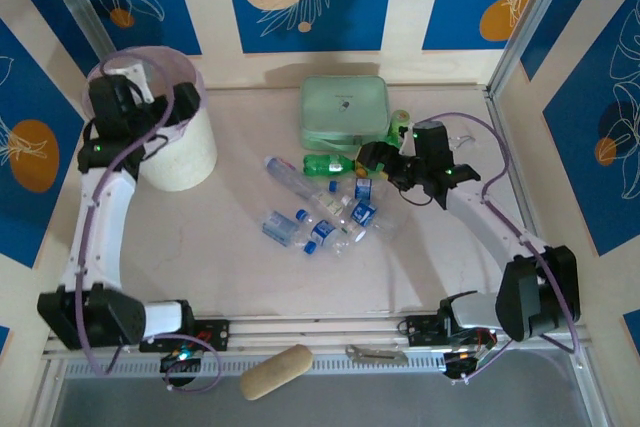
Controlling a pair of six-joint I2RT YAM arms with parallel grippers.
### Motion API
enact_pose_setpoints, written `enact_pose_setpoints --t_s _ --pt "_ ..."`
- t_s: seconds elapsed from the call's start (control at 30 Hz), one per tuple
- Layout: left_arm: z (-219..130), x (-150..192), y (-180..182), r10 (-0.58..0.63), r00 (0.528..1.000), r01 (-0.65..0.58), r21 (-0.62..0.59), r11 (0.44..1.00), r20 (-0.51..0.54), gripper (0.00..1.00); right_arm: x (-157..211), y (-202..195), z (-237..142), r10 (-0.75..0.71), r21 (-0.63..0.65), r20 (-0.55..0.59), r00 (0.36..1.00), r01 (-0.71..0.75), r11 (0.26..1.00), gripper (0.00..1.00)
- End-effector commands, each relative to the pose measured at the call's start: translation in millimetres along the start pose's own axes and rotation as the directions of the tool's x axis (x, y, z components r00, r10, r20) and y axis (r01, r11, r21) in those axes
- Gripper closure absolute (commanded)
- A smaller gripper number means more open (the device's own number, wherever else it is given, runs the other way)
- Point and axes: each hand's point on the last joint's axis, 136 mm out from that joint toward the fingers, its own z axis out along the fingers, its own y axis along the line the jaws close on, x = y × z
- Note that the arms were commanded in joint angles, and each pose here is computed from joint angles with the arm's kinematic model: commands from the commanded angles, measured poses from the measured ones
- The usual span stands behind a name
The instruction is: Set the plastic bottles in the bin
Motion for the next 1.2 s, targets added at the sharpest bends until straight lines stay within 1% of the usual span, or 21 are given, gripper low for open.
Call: enact_pose_setpoints --t_s 0.0,0.1,0.23,0.3,0.4,0.53,0.67,0.73,0.83,0.87,0.97,1.17 --pt "-10 33 -33 -0.042 0.999 0.046 0.115 0.992 -0.033 0.01 -3 10 4 -0.035 -0.001 -0.004 0.999 0.035 0.999 0.1" --pt "-15 79 -49 -0.087 0.992 0.101 0.162 0.982 -0.093 0.02 -1 11 10 -0.039 0.0 -0.018 0.999 0.039 0.999 0.1" --pt "-17 135 -50 -0.158 0.973 0.18 0.127 0.975 -0.171 0.02 0 15 13 -0.042 -0.002 -0.023 0.999 0.042 0.999 0.1" --pt "-16 159 -47 -0.169 0.963 0.191 0.091 0.977 -0.209 0.04 1 16 13 -0.047 -0.005 -0.023 0.999 0.047 0.999 0.1" --pt "-12 196 -43 -0.156 0.944 0.169 0.019 0.985 -0.292 0.04 1 16 13 -0.042 -0.001 -0.019 0.999 0.042 0.999 0.09" --pt "-11 242 -46 -0.099 0.917 0.083 -0.059 0.995 -0.386 0.04 1 13 12 -0.036 0.005 -0.009 0.999 0.036 0.999 0.09" --pt "-10 285 -52 -0.089 0.898 0.044 -0.114 0.993 -0.43 0.03 1 11 12 -0.034 0.007 0.001 0.999 0.034 0.999 0.1" --pt "-8 305 -54 -0.097 0.892 0.034 -0.148 0.988 -0.441 0.0 1 11 11 -0.034 0.005 0.007 0.999 0.034 0.999 0.1" --pt "-9 327 -50 -0.169 0.88 0.057 -0.254 0.965 -0.443 0.01 1 8 10 -0.032 0.012 0.011 0.999 0.032 0.999 0.09" --pt "-10 333 -50 -0.205 0.873 0.081 -0.283 0.956 -0.443 0.01 1 8 9 -0.032 0.012 0.012 0.999 0.032 0.999 0.09" --pt "-9 353 -45 -0.272 0.846 0.096 -0.37 0.924 -0.458 0.01 2 6 7 -0.035 0.017 0.015 0.999 0.034 0.999 0.09" --pt "5 380 -53 -0.359 0.8 0.16 -0.407 0.899 -0.48 0.01 3 -3 1 -0.025 0.03 0.033 0.999 0.024 0.999 0.09"
